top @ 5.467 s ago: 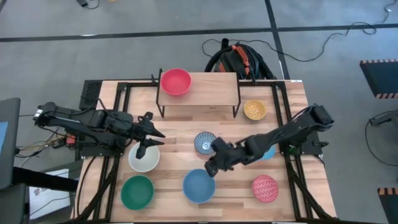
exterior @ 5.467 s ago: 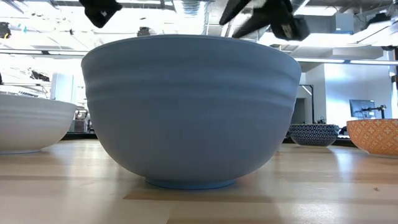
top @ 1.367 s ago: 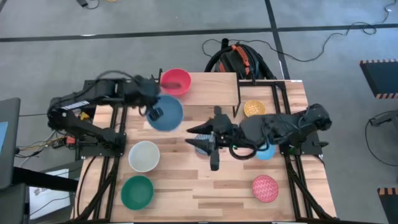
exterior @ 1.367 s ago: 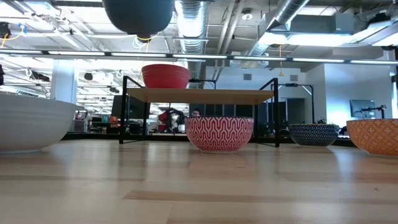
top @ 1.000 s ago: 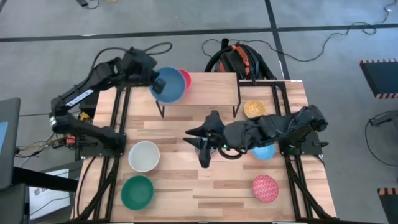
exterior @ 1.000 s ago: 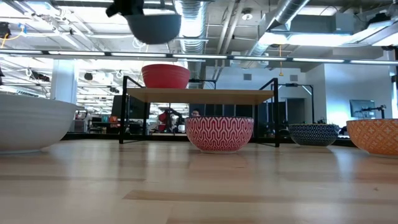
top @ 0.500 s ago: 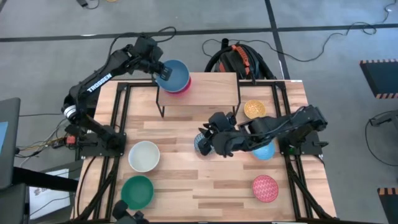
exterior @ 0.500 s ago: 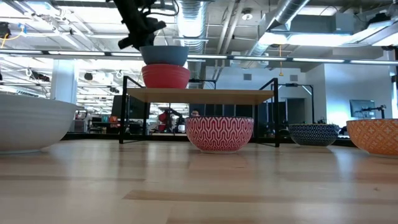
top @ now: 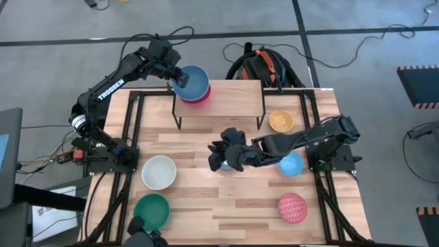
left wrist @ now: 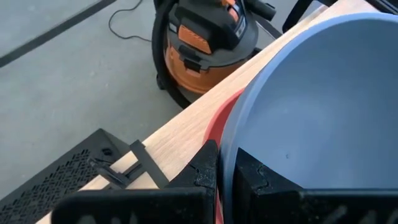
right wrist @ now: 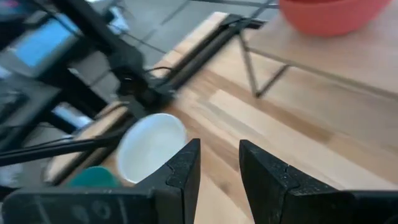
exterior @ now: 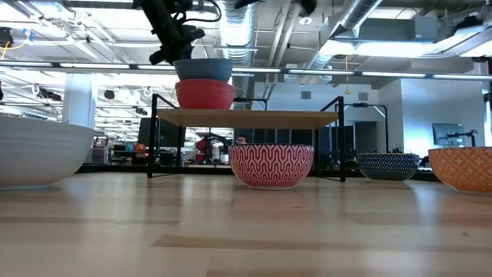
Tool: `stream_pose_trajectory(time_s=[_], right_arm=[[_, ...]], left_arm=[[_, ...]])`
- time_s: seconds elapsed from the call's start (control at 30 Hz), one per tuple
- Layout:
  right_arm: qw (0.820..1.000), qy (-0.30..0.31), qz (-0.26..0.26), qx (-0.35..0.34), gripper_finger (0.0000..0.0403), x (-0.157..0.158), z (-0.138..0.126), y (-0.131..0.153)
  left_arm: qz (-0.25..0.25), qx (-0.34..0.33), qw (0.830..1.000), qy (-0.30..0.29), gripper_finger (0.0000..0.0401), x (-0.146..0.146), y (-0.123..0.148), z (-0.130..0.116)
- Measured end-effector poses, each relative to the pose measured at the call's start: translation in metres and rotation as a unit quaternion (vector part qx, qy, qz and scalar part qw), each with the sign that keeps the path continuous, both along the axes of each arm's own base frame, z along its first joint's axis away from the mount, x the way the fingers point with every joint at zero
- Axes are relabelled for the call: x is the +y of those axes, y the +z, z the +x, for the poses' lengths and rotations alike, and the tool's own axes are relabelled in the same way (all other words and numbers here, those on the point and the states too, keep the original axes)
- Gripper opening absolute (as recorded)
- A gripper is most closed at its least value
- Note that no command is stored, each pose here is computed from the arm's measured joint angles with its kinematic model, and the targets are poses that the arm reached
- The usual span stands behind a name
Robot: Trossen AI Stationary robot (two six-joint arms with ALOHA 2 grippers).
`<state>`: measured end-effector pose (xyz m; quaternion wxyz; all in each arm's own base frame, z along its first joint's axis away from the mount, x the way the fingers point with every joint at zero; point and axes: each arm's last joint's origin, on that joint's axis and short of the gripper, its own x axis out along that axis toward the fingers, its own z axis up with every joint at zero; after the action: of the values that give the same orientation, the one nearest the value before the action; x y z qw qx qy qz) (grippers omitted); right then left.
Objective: Place and stack bowls onto a shelf
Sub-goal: Stack the blue bowl on top of the orange bowl on the shelf
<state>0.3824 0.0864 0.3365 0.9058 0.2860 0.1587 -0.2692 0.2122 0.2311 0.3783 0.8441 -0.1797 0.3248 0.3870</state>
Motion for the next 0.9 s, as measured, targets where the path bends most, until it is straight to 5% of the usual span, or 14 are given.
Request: stream_pose_trajectory(time_s=[0.33,0.6,0.9], right_arm=[[0.998,0.039,-0.007,-0.056,0.0137,-0.018,-0.003,0.02],[0.996,0.043,-0.027,-0.076,0.0136,-0.058,-0.033,0.059],[0.991,0.11,-0.069,-0.035,0.0136,-0.138,-0.076,0.085]], left_arm=[[-0.013,0.001,1.0,-0.007,0.001,0.0,-0.001,-0.002],[-0.038,0.005,0.999,-0.014,0.0103,0.005,-0.012,0.004],[0.016,-0.041,0.998,0.039,0.0163,0.001,0.009,-0.002]])
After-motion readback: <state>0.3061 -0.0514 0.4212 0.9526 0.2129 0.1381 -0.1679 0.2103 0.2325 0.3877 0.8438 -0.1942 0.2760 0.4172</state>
